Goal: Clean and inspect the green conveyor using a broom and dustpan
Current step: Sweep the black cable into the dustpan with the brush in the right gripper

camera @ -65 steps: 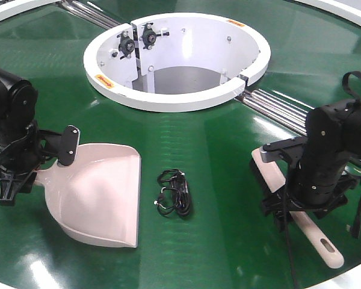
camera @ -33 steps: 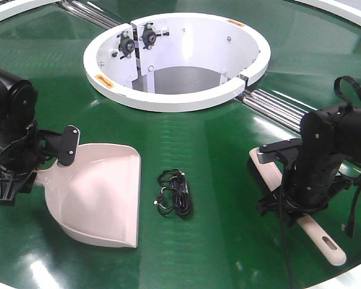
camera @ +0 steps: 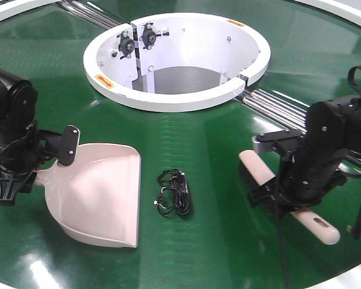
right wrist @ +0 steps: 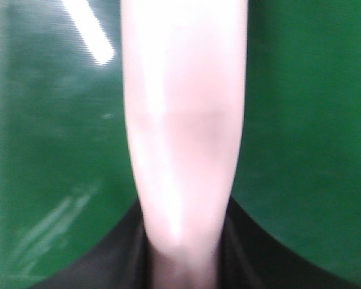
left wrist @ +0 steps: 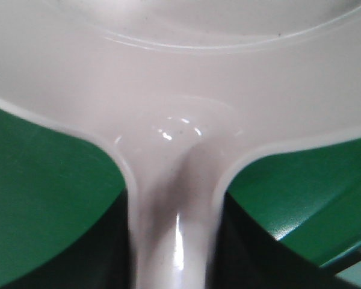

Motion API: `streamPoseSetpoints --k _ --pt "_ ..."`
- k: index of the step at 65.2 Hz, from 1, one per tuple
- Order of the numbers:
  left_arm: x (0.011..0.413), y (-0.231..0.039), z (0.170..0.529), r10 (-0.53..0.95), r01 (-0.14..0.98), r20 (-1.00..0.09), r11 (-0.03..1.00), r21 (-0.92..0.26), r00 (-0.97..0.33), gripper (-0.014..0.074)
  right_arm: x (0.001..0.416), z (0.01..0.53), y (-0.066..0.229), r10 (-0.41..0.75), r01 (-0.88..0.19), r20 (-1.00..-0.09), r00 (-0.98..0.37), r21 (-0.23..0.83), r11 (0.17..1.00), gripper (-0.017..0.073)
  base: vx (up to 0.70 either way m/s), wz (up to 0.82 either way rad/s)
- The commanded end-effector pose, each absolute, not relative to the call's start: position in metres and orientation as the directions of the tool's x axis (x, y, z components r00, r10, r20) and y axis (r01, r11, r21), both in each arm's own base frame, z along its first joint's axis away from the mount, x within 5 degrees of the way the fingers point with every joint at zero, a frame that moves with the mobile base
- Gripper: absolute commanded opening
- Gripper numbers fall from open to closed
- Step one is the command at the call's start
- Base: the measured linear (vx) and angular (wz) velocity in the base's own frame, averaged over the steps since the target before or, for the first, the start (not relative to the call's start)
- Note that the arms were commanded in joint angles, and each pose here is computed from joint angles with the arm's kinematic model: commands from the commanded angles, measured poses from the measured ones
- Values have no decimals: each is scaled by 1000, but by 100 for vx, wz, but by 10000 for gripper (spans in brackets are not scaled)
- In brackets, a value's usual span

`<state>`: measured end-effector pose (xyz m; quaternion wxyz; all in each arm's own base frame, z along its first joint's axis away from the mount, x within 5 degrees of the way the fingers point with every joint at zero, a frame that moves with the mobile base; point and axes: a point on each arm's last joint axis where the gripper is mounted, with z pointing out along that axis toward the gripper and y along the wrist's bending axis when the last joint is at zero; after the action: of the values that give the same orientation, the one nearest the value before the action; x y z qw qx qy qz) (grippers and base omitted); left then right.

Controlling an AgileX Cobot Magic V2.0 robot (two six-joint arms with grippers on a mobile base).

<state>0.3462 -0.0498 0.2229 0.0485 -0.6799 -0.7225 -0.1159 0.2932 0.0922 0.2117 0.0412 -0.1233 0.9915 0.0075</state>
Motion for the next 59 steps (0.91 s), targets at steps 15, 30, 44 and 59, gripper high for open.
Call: streamPoseSetpoints --k 15,30,44,59 --pt "345 -52 246 975 981 200 58 183 -95 -6 304 234 141 -288 -294 -107 -952 42 955 -6 0 0" --pt "345 -52 246 975 981 199 58 183 -95 -6 314 224 155 -273 -275 -31 -961 36 961 -4 0 0" --pt "345 -52 246 975 981 200 58 183 -95 -6 315 223 188 -348 -349 -29 -937 37 936 -4 0 0" --pt "345 -52 246 975 981 200 58 183 -95 -6 313 225 232 -446 -445 26 -895 29 895 -4 0 0"
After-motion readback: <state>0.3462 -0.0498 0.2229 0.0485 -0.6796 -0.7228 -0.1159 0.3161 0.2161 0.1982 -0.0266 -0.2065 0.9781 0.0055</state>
